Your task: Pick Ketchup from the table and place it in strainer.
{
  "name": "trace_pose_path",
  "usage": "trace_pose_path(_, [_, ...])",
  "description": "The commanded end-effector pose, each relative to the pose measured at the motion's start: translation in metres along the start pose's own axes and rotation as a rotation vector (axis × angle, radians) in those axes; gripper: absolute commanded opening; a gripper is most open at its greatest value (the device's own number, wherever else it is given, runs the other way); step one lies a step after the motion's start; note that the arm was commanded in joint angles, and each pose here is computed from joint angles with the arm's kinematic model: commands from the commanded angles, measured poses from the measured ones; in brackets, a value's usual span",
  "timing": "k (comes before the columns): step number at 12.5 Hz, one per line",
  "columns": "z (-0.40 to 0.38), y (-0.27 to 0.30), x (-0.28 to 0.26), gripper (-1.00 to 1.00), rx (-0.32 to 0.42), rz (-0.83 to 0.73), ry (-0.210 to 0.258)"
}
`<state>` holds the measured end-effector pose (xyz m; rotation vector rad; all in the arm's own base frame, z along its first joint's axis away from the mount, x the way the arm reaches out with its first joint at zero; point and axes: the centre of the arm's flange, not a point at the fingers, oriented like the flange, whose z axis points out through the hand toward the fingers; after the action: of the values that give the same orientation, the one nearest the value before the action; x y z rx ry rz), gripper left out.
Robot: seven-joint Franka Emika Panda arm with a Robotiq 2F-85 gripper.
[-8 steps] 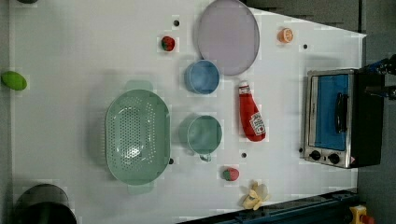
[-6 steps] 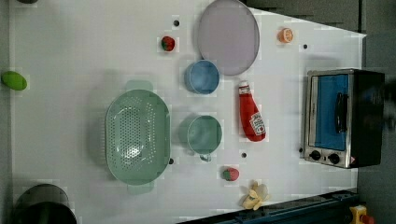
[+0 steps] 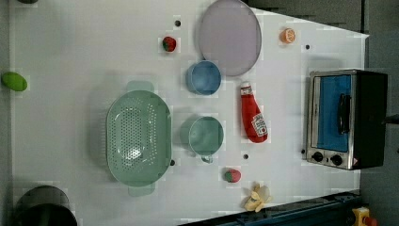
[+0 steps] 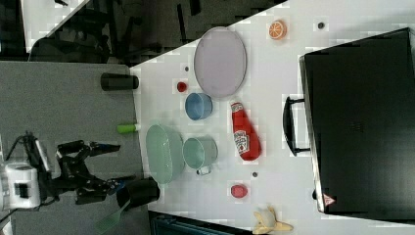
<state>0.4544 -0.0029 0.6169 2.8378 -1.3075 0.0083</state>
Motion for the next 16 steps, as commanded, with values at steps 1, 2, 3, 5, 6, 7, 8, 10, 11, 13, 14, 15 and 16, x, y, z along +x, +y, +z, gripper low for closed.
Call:
trace_pose_path(1, [0.099, -0.023, 0.020, 1.00, -0.113, -0.032, -0.120])
trace_pose_path(2, [0.118, -0.030, 0.023, 1.00, -0.109, -0.083, -0.123])
trace_pose_path(3, [0.136, -0.036, 0.025, 1.00, -0.100, -0.163, -0.125])
trace_pose_path(5, [0.172, -0.046, 0.031, 1.00, -0.073, -0.383, -0.125])
trace_pose_path(6, [0.189, -0.049, 0.034, 1.00, -0.058, -0.501, -0.123])
trace_pose_path(7, [0.206, -0.051, 0.035, 1.00, -0.043, -0.612, -0.119])
trace_pose_path(8, [0.221, -0.052, 0.037, 1.00, -0.030, -0.714, -0.112])
trace_pose_path(10, [0.249, -0.052, 0.039, 1.00, -0.008, -0.890, -0.095])
trace_pose_path(11, [0.263, -0.051, 0.038, 1.00, 0.002, -0.966, -0.083])
trace_pose_path(13, [0.289, -0.048, 0.036, 1.00, 0.015, -1.049, -0.063])
trace_pose_path(14, [0.305, -0.043, 0.033, 1.00, 0.015, -1.050, -0.068])
trace_pose_path(15, [0.321, -0.039, 0.030, 1.00, 0.013, -1.048, -0.081])
trace_pose_path(16, [0.336, -0.035, 0.027, 1.00, 0.011, -1.047, -0.093])
